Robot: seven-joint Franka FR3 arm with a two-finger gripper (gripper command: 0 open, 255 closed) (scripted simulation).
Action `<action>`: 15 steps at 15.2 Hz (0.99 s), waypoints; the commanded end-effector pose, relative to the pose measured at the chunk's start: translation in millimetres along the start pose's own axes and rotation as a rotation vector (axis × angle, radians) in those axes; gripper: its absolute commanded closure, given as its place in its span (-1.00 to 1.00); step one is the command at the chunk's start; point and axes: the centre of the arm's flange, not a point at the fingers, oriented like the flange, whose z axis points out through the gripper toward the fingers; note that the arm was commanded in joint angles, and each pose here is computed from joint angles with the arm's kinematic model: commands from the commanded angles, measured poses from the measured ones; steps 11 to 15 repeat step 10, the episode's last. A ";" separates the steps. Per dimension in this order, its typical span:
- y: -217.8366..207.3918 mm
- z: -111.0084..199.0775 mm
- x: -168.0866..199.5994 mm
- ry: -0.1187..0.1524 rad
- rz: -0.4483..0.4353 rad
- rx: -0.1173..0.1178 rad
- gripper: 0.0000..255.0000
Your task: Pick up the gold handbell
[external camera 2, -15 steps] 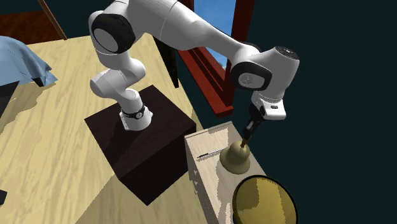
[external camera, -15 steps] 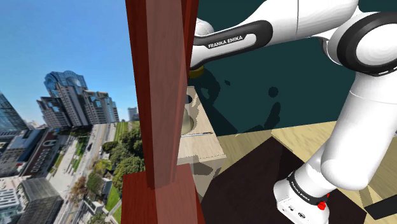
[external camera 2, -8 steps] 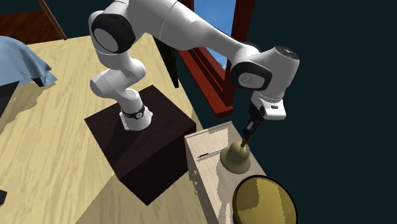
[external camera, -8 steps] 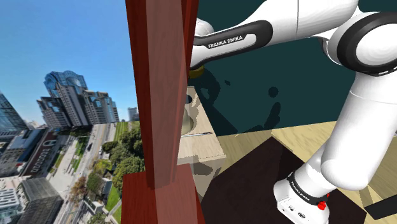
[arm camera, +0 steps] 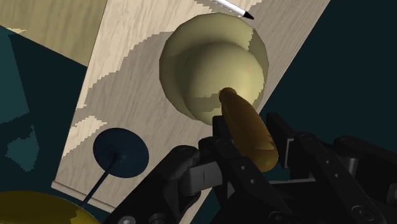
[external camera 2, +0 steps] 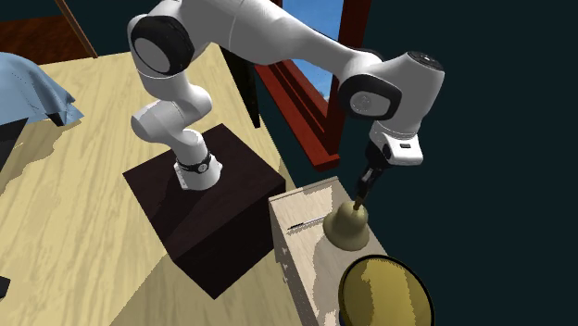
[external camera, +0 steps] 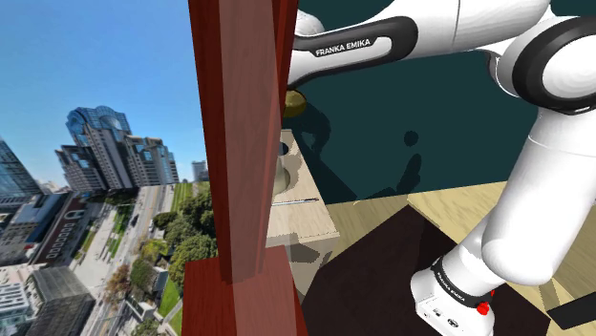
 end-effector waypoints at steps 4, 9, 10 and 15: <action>4.1 -27.3 -0.5 0.001 0.000 0.000 1.00; 7.4 -49.0 -0.5 0.001 0.000 0.000 1.00; 7.4 -49.0 -0.5 0.001 0.000 0.000 1.00; 7.4 -49.0 -0.5 0.001 0.000 0.000 1.00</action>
